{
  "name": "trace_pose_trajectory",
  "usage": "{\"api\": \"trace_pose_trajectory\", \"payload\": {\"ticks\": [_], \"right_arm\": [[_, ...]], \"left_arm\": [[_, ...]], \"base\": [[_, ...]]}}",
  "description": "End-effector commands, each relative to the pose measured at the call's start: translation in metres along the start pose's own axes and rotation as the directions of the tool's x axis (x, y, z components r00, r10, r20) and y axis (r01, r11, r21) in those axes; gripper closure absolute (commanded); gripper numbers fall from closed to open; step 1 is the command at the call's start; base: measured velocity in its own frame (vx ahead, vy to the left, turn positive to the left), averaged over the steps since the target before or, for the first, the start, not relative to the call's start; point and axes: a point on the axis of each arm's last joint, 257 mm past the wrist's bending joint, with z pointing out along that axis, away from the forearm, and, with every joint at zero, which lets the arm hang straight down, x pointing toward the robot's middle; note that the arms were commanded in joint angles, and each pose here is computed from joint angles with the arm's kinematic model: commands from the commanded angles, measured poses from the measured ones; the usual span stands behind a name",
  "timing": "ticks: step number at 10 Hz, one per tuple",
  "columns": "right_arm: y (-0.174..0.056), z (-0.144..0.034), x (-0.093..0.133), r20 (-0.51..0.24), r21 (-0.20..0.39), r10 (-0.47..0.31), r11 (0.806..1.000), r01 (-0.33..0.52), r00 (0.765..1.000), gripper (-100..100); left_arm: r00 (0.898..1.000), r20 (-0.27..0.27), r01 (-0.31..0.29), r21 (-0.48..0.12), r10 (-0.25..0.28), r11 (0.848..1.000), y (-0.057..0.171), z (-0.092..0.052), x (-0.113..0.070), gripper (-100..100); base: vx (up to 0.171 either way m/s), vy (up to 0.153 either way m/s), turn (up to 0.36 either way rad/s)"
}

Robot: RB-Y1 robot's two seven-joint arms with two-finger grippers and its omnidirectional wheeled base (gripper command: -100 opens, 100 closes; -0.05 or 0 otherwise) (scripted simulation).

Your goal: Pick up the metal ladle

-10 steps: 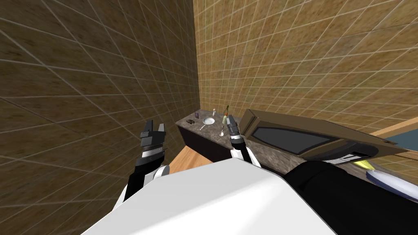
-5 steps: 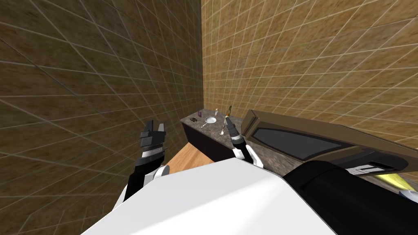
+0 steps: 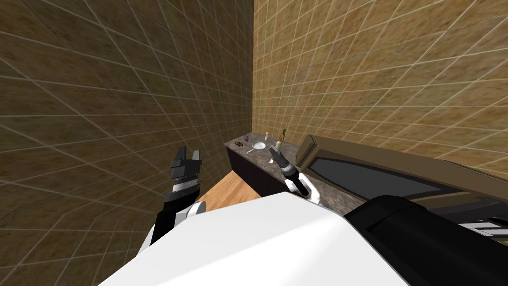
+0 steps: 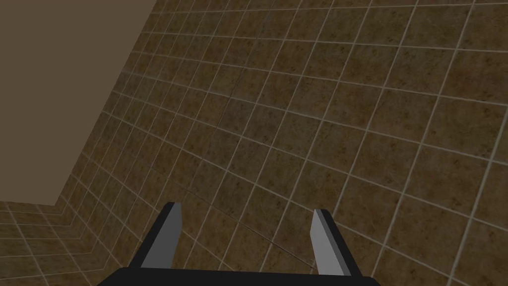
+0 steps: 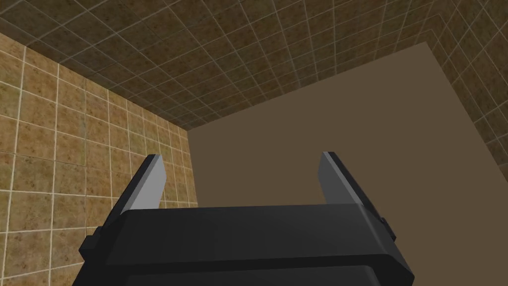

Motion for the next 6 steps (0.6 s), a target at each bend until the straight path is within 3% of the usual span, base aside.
{"api": "trace_pose_trajectory", "payload": {"ticks": [1,4,6], "right_arm": [[0.002,0.000,0.005,-0.043,-0.035,-0.033,0.999,0.031,0.999,-100],[0.002,-0.007,0.029,-0.167,-0.127,-0.137,0.985,0.117,0.976,-100],[-0.003,-0.015,0.050,-0.261,-0.210,-0.227,0.962,0.175,0.938,-100]], "left_arm": [[1.000,0.000,0.000,0.000,0.000,1.000,0.000,0.000,0.000,0],[1.000,0.000,0.000,0.000,0.000,1.000,0.000,0.000,0.000,0],[1.000,0.000,0.000,0.000,0.000,1.000,0.000,0.000,0.000,0]], "base": [[-0.067,-0.050,0.089],[-0.068,-0.047,0.178],[-0.054,-0.054,0.227]]}}
